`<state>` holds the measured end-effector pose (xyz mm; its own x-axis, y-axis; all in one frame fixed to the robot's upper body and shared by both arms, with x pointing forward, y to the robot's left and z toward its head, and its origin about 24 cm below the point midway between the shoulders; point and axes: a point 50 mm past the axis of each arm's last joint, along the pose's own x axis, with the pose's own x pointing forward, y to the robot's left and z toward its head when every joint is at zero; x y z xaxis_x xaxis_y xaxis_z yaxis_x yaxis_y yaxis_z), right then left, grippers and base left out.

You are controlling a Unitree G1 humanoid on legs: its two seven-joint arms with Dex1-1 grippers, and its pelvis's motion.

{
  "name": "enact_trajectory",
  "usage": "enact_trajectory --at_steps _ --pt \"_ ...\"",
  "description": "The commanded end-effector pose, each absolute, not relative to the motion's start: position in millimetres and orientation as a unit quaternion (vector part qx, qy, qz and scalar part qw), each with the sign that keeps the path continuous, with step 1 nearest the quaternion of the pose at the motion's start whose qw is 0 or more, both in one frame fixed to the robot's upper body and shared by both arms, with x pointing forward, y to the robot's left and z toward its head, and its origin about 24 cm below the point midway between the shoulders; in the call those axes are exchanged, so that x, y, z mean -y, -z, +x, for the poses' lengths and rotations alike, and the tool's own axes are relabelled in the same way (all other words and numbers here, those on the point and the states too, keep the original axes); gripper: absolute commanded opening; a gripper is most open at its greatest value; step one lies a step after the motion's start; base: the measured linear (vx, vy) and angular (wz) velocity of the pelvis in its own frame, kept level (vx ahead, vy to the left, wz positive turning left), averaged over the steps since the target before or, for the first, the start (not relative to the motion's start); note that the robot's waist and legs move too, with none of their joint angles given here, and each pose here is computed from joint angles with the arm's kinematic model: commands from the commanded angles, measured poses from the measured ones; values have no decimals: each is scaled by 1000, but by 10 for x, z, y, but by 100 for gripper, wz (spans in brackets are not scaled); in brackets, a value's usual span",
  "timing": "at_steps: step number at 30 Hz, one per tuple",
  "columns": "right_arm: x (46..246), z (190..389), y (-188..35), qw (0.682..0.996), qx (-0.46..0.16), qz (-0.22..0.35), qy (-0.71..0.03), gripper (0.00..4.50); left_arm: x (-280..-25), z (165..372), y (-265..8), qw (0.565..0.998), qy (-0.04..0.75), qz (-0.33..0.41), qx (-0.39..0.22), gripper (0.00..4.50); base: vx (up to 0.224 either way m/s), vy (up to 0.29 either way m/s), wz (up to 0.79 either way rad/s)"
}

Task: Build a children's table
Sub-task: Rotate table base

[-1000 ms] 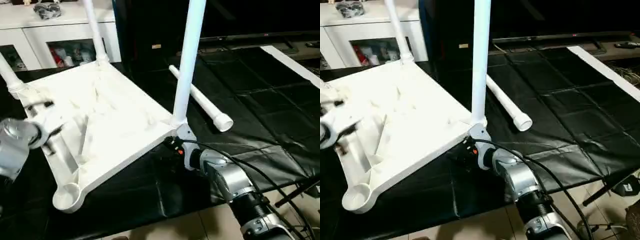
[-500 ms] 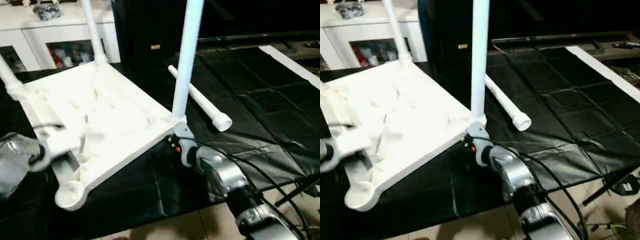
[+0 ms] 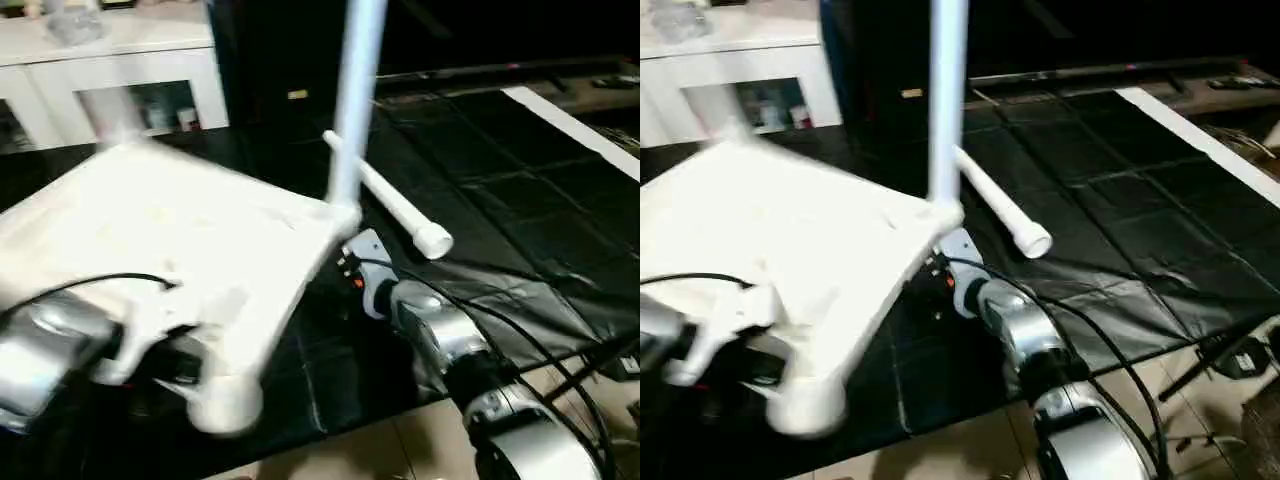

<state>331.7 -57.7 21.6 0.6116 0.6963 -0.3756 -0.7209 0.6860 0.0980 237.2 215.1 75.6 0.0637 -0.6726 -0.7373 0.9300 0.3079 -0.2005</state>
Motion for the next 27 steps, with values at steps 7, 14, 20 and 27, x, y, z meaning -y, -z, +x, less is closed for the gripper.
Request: enact_trajectory --at_steps 7,14,20,27 --pt "284 3312 -323 884 -165 -31 -437 450 -1795 2697 -744 761 539 212 -293 4 0 0 0" --pt "439 3407 -371 905 -146 -46 -396 450 -1696 2932 -681 803 481 253 -245 4 0 0 0" --pt "807 3727 -718 939 -106 -63 -322 450 -1692 2964 -891 826 484 224 -183 4 0 0 0" --pt "1192 3976 -931 963 -119 -95 -223 450 -1833 2893 -1113 842 481 186 -161 56 0 0 0"
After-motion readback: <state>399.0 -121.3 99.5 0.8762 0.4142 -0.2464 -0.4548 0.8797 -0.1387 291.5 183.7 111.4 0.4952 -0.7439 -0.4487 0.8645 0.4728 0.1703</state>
